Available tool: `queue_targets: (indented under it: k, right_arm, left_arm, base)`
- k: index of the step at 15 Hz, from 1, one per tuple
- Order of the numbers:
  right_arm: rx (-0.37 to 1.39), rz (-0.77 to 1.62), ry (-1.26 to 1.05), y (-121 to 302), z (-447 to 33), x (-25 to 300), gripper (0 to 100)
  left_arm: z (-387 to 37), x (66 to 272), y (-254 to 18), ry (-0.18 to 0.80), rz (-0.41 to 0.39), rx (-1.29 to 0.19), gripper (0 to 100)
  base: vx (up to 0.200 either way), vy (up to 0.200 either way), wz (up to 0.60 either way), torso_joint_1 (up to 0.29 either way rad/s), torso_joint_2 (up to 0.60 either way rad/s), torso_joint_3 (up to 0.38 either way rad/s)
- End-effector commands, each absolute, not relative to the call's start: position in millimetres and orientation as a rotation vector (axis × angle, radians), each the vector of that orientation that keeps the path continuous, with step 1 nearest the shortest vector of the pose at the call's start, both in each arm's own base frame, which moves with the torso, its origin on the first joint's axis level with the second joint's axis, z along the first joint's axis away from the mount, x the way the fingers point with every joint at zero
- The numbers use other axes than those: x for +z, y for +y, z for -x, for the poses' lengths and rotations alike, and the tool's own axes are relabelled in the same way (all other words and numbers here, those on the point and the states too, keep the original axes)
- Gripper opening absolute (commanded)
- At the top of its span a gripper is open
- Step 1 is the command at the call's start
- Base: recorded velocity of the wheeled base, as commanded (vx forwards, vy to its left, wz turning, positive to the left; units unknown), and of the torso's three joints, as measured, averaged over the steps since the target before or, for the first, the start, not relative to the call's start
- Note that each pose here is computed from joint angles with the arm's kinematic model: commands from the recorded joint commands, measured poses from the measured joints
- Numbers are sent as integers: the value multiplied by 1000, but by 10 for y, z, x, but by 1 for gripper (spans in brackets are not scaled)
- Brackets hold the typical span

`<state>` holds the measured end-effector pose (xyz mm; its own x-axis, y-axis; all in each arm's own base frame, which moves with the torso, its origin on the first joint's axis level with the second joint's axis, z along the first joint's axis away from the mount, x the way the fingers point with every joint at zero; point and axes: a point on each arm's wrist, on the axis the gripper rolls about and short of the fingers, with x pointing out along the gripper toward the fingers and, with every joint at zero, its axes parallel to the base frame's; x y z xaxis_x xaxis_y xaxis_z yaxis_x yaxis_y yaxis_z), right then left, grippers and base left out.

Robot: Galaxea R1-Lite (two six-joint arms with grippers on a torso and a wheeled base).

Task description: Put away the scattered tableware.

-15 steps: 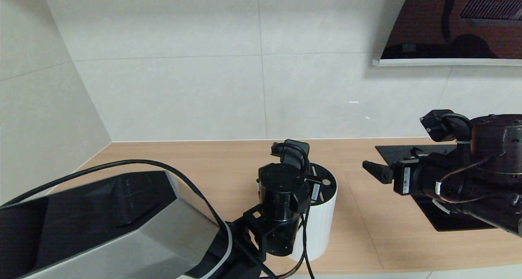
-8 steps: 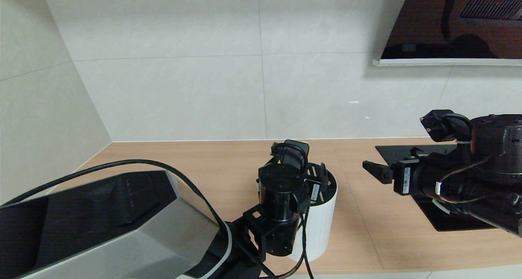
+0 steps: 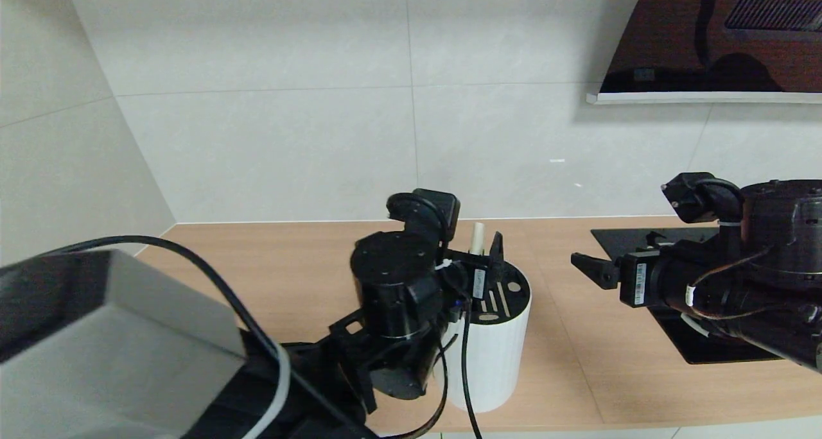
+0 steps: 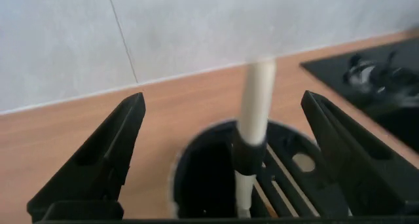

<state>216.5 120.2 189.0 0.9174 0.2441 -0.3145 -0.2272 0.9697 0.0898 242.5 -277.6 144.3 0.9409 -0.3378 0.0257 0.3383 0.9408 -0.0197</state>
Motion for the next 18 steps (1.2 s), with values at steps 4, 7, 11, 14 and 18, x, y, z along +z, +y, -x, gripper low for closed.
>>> queue_targets:
  k: [4, 7, 11, 14, 18]
  right_arm:
    - [240, -76, 273, 1129, -2079, 2038, 100]
    - [223, -103, 195, 969, -1919, 2221, 100]
    - [140, -81, 56, 632, -1660, 2468, 100]
    - [119, -107, -40, 404, -1195, 2504, 100]
    - [34, -119, -243, 95, -532, 2610, 100]
  left_arm:
    - [-1765, 2256, -1859, -204, 213, -607, 100]
    - [-1557, 2597, -1012, -414, 226, -573, 100]
    - [-894, 2602, -254, -489, 188, -387, 100]
    - [-128, 2417, -54, -422, 176, -364, 100]
    - [542, 2240, 79, -364, 160, -322, 100]
  base:
    - [0, 0, 0, 0, 0, 0]
    - [0, 0, 0, 0, 0, 0]
    - [0, 0, 0, 0, 0, 0]
    - [0, 0, 0, 0, 0, 0]
    - [0, 0, 0, 0, 0, 0]
